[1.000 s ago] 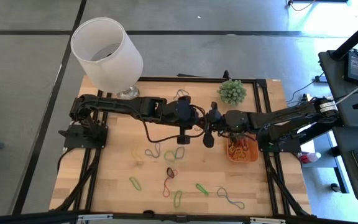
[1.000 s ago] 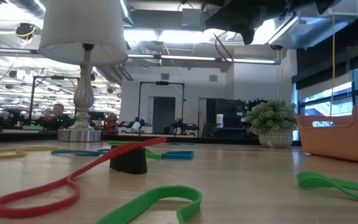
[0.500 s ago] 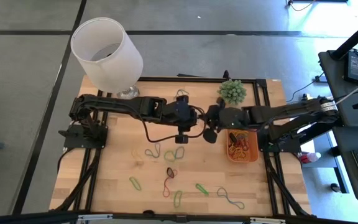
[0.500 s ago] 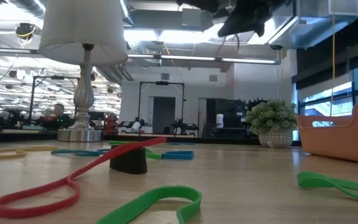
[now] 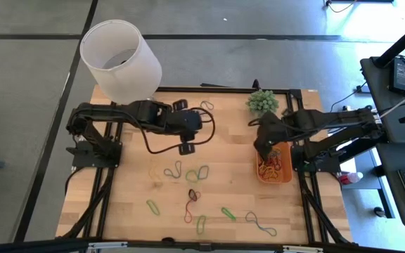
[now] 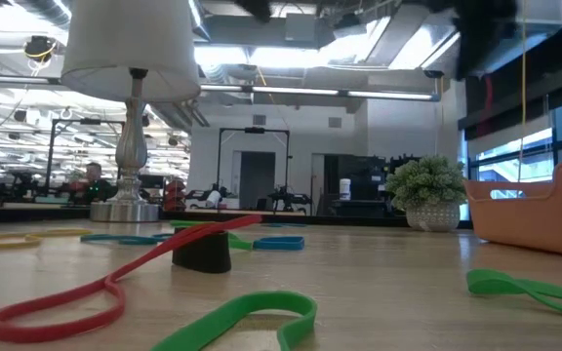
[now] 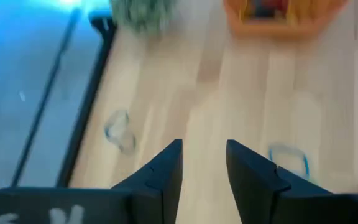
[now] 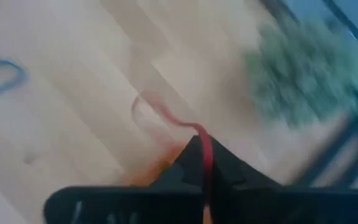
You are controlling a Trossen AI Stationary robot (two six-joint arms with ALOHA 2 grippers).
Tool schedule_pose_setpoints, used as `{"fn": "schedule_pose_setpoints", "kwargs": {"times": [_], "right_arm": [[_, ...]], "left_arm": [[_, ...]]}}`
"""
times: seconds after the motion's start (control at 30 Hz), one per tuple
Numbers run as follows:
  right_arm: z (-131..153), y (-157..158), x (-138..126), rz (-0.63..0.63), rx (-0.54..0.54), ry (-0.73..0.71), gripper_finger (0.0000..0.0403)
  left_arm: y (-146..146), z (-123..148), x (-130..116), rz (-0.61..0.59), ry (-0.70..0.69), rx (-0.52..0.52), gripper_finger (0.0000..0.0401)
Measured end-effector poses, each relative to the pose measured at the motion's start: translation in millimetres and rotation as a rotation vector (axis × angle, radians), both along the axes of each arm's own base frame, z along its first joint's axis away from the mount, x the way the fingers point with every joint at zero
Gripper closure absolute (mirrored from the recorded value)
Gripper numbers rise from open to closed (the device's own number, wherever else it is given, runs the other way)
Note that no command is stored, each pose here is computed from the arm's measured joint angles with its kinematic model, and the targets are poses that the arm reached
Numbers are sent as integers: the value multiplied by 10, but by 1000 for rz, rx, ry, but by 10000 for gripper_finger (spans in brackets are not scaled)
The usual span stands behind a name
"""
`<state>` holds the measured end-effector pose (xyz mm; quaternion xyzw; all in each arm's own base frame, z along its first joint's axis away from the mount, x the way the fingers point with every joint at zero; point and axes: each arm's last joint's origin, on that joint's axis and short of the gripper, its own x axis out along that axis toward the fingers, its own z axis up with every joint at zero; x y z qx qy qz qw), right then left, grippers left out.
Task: Pick and place rubber bands into bin
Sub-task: Put the red rubber band into the orange bin
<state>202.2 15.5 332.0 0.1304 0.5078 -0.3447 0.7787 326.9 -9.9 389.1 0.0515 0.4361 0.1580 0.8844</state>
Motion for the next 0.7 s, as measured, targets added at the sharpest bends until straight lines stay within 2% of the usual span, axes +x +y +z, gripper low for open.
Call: {"fn": "schedule_pose_setpoints", "kwargs": {"times": [0.1, 0.2, 0.3, 0.5, 0.7], "right_arm": [[-71, 59, -141, -75, 43, 64, 402], [-170, 138, -213, -108, 87, 56, 402], [-335, 213, -274, -147, 139, 78, 402], [-778, 331, -299, -155, 241, 90, 403], [-1250, 344, -356, -203, 345, 124, 403]], "left_arm": [[19, -90, -56, 16, 80, -54, 301], [6, -254, -68, -11, 122, -88, 314], [-5, -410, -97, -31, 97, -117, 325], [-17, -655, -260, -86, -64, -203, 343], [9, -743, -608, -56, -217, -247, 354]]}}
